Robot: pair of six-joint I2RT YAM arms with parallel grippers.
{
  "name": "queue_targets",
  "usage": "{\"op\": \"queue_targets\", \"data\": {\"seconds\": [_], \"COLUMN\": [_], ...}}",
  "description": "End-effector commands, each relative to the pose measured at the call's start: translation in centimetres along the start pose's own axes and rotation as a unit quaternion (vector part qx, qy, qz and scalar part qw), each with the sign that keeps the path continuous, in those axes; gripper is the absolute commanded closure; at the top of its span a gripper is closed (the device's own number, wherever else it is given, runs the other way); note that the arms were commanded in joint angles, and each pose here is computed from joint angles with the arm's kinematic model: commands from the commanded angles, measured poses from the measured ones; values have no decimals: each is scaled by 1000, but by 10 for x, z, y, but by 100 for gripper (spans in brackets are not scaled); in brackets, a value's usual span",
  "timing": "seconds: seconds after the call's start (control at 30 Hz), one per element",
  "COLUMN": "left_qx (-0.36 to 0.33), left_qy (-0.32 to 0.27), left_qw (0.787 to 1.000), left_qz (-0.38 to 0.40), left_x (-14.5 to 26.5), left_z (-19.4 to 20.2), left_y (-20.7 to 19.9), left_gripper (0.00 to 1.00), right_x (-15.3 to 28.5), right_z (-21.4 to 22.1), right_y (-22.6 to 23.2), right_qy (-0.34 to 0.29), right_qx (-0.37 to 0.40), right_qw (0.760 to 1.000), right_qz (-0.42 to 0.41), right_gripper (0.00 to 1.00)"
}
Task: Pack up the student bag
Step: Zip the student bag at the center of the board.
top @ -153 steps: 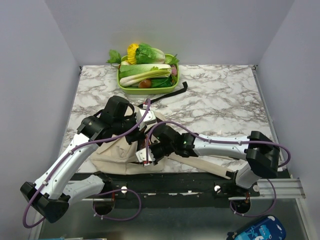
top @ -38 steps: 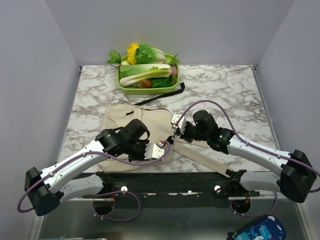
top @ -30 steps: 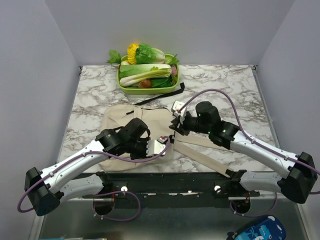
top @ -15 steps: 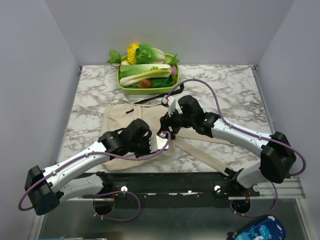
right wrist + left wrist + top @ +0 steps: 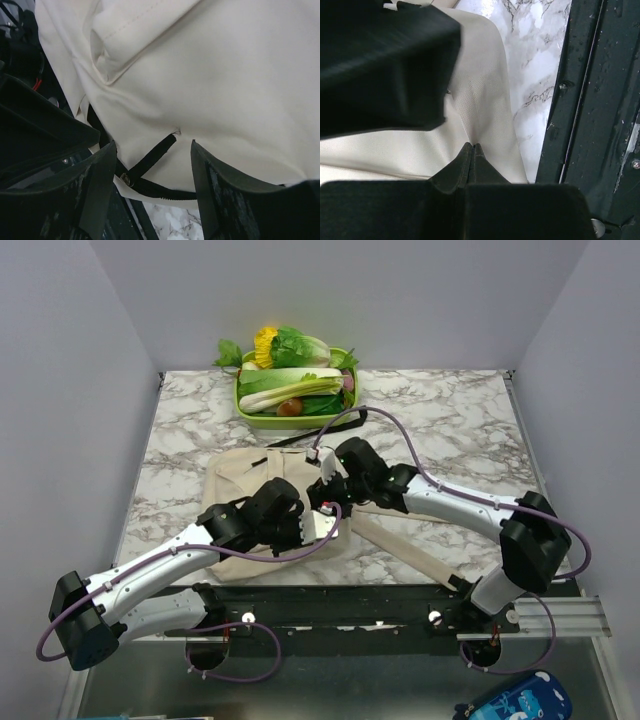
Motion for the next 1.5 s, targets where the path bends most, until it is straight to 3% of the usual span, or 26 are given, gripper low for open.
{"op": "queue_targets", "data": {"seconds": [0.0, 0.2, 0.3, 0.43, 0.53, 0.67, 1.0, 1.27, 1.47], "left_qx": [-16, -18, -18, -18, -16, -17, -22, -25, -28], "left_qy": [-28, -31, -29, -25, -25, -23, -12, -12, -11], "left_qw": [999, 999, 999, 999, 999, 999, 1000, 1000, 1000], "left_qz": [-32, -29, -29, -23, -20, -15, -4, -3, -1], "left_x": [3, 3, 3, 2, 2, 2, 4, 4, 4], "left_z": [-11, -13, -12, -9, -8, -7, -5, -10, -11], "left_y": [9, 8, 8, 5, 4, 2, -1, 0, 0], "left_gripper": [100, 100, 100, 100, 100, 100, 100, 100, 100], "right_x": [-10, -24, -27, -27, -25, -17, 17, 18, 39], "right_z": [25, 28, 25, 19, 18, 18, 15, 20, 18], "right_y": [16, 26, 27, 27, 24, 18, -5, -9, -30], "right_qy": [60, 80, 73, 58, 54, 50, 26, 14, -17], "right_qx": [-38, -43, -46, -47, -46, -33, 15, 3, -3], "right_qw": [997, 996, 996, 997, 997, 998, 994, 994, 985], "right_qz": [-23, -22, -25, -24, -9, 22, 105, 106, 172], "right_gripper": [32, 36, 44, 58, 82, 99, 99, 99, 99]}}
Point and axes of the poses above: each gripper's point midway between its finger pads, its own x axis back along the fingers, its own y axis along the line the jaws close on, z = x × y, the point moved 4 cm from there along x, back along the fingers, and after that the axes turned 10 degrees about x, right-handed, at the moved point
